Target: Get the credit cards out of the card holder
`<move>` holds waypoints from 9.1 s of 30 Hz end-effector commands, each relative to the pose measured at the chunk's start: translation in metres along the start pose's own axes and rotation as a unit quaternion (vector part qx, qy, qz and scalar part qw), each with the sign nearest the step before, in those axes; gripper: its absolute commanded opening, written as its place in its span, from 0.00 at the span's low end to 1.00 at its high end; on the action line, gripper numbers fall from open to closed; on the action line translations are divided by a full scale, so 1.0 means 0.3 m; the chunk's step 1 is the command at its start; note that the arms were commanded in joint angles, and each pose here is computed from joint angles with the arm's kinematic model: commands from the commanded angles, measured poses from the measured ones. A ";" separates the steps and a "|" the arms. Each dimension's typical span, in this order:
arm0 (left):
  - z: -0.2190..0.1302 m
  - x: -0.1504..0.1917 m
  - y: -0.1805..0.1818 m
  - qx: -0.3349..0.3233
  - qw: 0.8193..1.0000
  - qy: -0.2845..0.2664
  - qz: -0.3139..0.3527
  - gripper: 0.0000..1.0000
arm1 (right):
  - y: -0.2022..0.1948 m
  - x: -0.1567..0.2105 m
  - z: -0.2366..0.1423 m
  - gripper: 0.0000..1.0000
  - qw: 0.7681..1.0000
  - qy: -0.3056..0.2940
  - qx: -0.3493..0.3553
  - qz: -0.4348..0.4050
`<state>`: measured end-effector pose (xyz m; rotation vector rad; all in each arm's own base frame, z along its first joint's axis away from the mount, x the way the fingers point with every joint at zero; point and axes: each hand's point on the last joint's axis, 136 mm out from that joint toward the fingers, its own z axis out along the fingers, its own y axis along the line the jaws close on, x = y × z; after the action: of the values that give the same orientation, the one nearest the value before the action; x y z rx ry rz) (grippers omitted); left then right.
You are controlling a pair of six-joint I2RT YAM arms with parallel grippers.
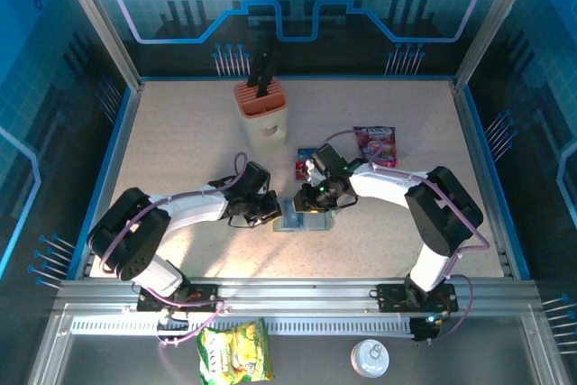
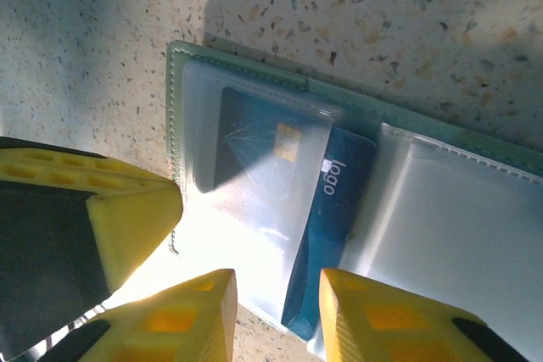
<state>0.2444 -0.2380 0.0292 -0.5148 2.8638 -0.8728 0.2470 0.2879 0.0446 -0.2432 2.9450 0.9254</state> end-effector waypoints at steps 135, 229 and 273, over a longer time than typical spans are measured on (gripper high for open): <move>0.044 0.033 0.029 -0.039 0.998 0.039 0.014 0.00 | -0.060 0.034 0.018 0.12 0.995 0.006 -0.071 0.073; -0.130 -0.004 -0.023 0.009 1.000 -0.029 0.007 0.07 | -0.129 -0.451 -0.272 0.03 0.789 0.142 0.169 -0.574; -0.047 -0.009 0.001 0.004 1.000 0.000 0.003 0.01 | 0.060 -0.195 -0.219 0.17 0.992 -0.074 -0.027 -0.101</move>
<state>0.2435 -0.2273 0.0427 -0.5087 2.8474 -0.8616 0.3092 0.2543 0.1005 -0.6290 2.6992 0.7436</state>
